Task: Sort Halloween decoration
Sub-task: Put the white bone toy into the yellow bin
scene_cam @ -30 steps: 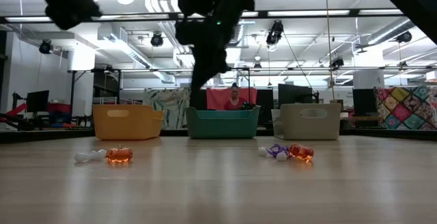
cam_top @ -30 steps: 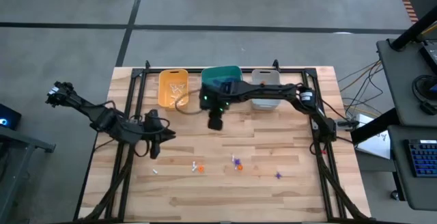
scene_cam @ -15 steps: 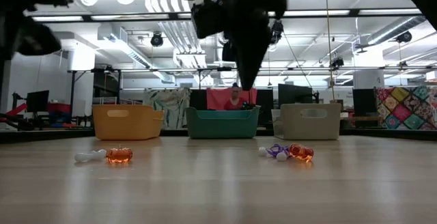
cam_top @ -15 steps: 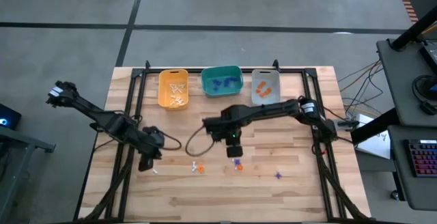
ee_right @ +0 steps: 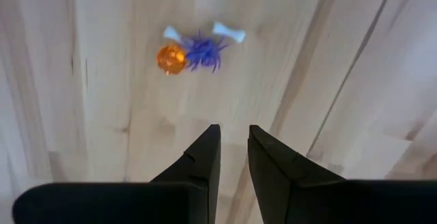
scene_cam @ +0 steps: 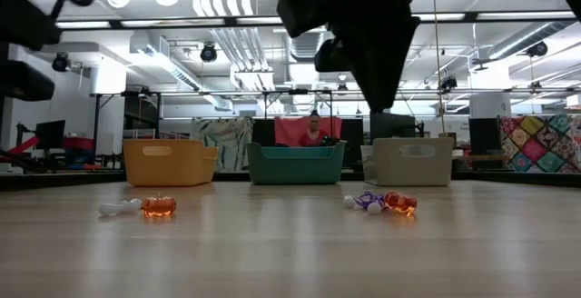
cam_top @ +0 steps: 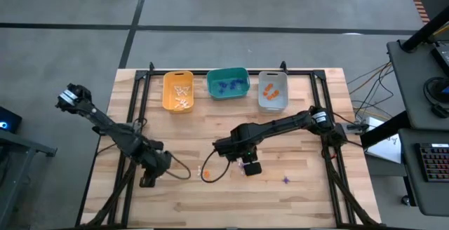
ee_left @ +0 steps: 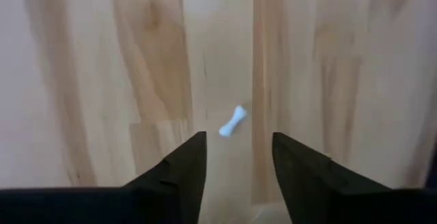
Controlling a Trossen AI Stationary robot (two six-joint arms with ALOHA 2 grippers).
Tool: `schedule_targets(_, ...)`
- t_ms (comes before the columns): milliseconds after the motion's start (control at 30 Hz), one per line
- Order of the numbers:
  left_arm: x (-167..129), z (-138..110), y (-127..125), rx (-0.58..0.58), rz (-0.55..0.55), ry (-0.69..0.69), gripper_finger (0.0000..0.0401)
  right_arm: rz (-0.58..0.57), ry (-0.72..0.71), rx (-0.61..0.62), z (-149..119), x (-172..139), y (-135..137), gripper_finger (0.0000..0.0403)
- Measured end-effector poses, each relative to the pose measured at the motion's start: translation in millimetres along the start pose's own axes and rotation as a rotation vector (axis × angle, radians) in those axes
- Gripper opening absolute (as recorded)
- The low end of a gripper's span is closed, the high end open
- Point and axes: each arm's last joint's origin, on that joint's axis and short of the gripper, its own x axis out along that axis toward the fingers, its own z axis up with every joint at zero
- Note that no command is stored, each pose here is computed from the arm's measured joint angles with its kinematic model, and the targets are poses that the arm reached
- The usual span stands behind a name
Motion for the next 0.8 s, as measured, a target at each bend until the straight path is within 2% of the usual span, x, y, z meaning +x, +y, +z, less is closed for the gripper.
schedule_targets(167, 20, -5, -11, 0.078, 0.091, 0.061, 0.0164, 0.025, -0.001, 0.035, -17, -6, 2, 0.0066)
schedule_targets(300, 31, -7, -17, 0.106, 0.154, 0.08, 0.0164, 0.025, -0.107, 0.051, -31, -15, 4, 0.0066)
schedule_targets(500, 44, -2, -19, 0.119, 0.166, 0.08, 0.0164, 0.036, -0.259, 0.112, -53, -31, 6, 0.0066)
schedule_targets(800, 59, 2, -21, 0.133, 0.192, 0.114, 0.0162, 0.048, -0.348, 0.193, -75, -38, 7, 0.0066)
